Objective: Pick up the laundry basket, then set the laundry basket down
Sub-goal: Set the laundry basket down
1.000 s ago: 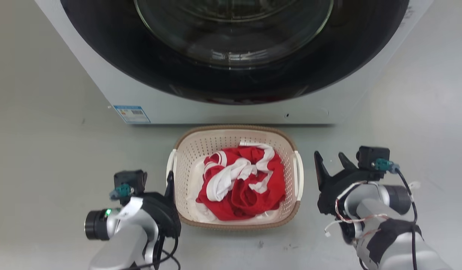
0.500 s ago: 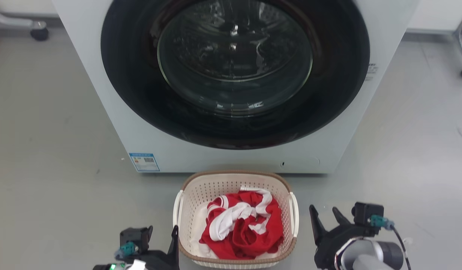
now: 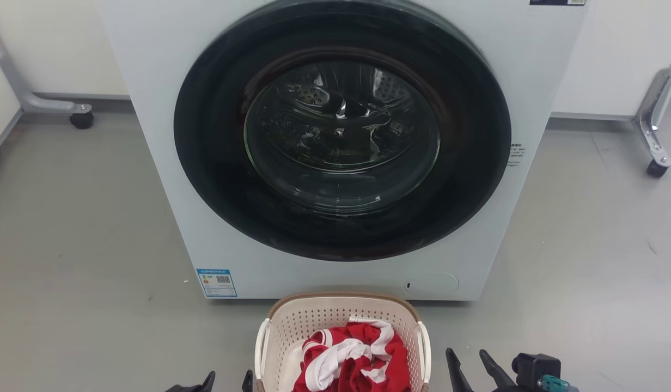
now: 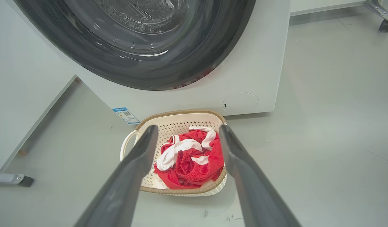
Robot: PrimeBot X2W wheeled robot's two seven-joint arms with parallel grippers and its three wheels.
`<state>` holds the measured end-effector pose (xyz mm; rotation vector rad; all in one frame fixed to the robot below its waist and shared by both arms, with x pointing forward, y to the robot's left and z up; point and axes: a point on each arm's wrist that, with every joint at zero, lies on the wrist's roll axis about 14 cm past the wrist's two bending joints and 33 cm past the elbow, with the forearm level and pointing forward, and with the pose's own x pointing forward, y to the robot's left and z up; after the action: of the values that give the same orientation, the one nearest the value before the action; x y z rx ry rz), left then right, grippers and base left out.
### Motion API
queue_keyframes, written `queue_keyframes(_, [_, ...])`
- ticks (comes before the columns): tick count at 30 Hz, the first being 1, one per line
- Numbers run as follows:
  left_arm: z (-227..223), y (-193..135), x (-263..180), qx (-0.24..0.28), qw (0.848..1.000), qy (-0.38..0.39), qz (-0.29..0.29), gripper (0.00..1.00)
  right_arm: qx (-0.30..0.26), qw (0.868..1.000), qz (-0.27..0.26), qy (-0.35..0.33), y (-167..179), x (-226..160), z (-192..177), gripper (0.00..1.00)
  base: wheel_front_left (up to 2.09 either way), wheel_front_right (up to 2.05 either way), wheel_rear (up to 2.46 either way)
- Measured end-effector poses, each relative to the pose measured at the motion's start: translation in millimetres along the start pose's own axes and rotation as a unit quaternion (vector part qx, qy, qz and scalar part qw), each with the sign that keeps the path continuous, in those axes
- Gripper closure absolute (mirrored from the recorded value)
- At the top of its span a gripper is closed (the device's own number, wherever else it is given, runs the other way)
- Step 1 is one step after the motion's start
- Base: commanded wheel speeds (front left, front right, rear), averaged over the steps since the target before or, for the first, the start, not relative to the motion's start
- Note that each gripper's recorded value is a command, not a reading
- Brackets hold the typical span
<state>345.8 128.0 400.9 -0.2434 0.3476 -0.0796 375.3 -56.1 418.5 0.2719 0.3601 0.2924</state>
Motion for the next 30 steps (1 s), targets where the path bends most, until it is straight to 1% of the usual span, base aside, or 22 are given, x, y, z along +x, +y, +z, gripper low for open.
queue_keyframes(12, [25.6,10.7,-17.3,-0.008,0.998,-0.065,0.021,0.0,0.0,0.998,0.007,-0.069,2.9,-25.5,23.2,0.0,0.0,0.0,0.0])
queue_keyframes(20, [34.8,11.7,-28.1,-0.003,0.995,-0.093,0.031,0.0,-0.001,0.995,-0.031,-0.1,-16.5,-42.4,29.7,0.0,0.0,0.0,0.0])
queue_keyframes(23, [38.9,12.0,-30.7,0.0,0.994,-0.103,0.034,0.0,0.003,0.993,-0.037,-0.113,-16.2,-46.5,34.1,0.0,0.0,0.0,0.0])
queue_keyframes(30, [46.8,9.3,-35.4,0.011,0.992,-0.121,0.035,0.0,-0.011,0.989,-0.044,-0.139,-13.3,-54.9,43.3,0.0,0.0,0.0,0.0])
